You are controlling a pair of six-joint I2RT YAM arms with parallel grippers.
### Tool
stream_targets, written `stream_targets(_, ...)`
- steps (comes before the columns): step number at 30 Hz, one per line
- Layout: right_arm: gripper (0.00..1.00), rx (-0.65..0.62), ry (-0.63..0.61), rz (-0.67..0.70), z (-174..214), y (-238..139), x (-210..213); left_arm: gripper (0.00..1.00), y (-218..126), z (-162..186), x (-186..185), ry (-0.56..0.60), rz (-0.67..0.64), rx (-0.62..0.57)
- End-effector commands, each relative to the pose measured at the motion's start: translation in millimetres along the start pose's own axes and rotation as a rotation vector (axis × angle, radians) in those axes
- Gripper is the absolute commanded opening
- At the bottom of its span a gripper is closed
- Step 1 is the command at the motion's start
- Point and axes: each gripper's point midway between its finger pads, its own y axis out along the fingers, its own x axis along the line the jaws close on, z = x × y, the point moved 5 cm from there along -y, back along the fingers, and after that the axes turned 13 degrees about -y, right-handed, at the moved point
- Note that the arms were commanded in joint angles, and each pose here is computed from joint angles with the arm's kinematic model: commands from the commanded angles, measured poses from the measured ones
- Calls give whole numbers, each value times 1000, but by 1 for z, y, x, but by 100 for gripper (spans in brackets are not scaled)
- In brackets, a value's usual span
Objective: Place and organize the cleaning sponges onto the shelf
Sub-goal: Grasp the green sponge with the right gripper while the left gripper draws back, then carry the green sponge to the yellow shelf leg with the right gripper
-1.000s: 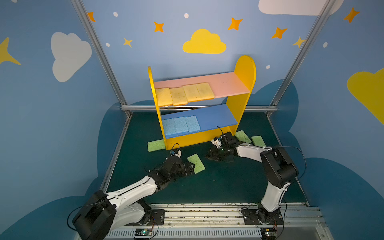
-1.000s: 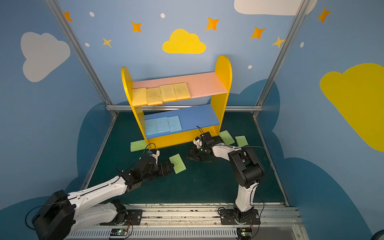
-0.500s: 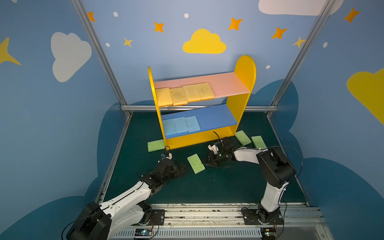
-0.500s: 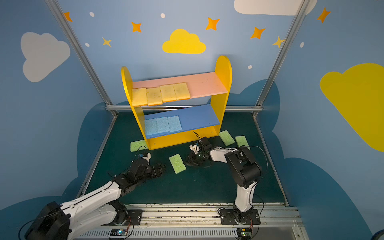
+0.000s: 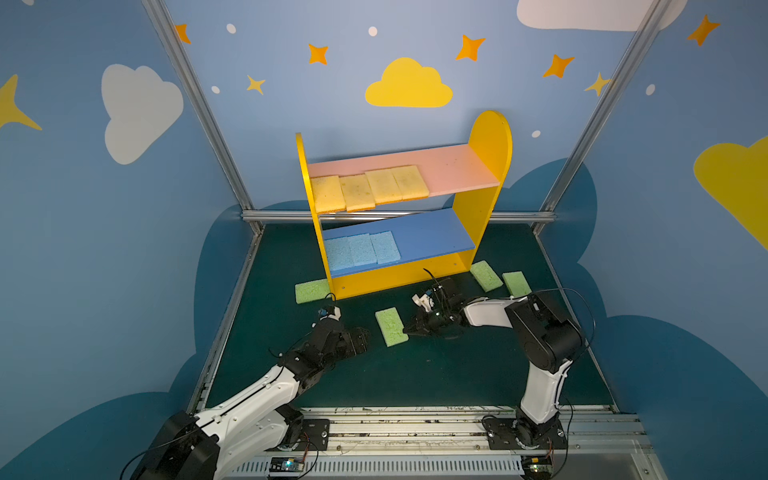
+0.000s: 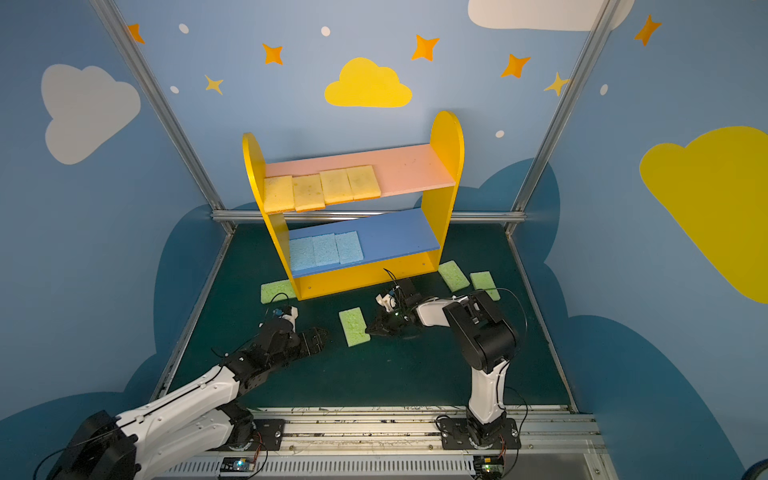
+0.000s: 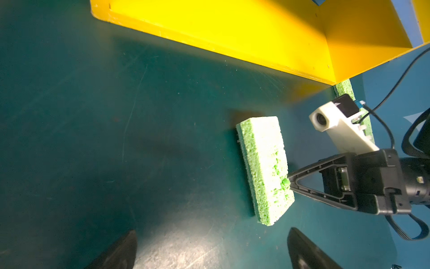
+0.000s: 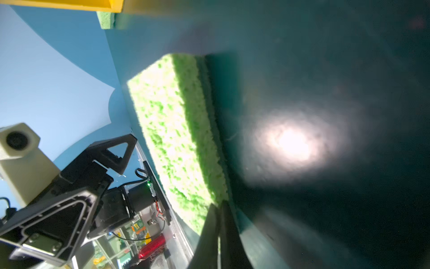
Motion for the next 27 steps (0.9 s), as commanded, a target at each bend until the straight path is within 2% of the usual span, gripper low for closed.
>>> stream_targets(1,0,5,14,15,1,4,-4,99,-2,1,6,0,-8,6)
stream_targets(7,0,-41,-26,-8,-13,0,9,100,-10,-2,15,-29,2,-26)
stream_targets(19,0,-139,-131,-164,-62,-2,54,100,-26,-8,34,-76,2,-68)
stream_targets(27,0,-174,-148,-188,-93,10,60,100,-28,-8,40,-79,-1,-71)
